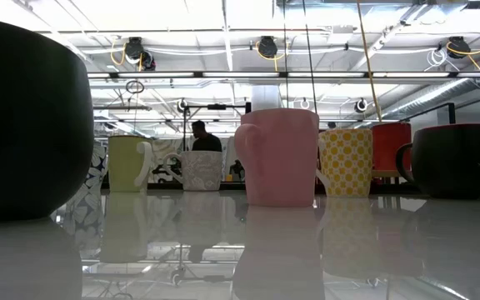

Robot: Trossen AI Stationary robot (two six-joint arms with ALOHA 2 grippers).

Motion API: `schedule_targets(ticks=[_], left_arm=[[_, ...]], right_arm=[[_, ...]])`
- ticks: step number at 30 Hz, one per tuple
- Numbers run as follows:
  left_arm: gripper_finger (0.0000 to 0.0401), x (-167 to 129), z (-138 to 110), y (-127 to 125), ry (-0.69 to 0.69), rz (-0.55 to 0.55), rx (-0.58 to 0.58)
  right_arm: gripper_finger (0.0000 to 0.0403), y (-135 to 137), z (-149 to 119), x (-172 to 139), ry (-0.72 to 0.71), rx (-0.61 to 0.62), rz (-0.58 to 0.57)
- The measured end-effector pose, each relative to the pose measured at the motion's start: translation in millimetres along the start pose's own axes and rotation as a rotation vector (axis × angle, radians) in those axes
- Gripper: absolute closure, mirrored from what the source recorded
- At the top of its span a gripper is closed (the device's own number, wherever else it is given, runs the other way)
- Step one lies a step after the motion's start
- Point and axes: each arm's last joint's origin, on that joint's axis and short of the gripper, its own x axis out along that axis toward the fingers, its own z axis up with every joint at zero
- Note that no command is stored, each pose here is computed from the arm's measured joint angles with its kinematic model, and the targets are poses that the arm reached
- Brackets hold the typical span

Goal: Place coffee mugs
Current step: Adjust the plant

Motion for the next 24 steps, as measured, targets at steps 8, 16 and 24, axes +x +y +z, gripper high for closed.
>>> schedule_targets(ticks=[8,16,24], left_arm=[[0.0231,27,-2,-16,0.045,-0.058,-0.005],[0.0231,41,15,-4,0.013,-0.027,0.114],[0.0231,53,35,10,-0.029,-0.021,0.157]], right_arm=[[0.0234,-8,-2,43,0.041,-0.038,0.066],[0.0258,-19,-12,62,0.18,-0.002,0.034],[0.0332,-41,-25,83,0.291,0.113,-0.015]])
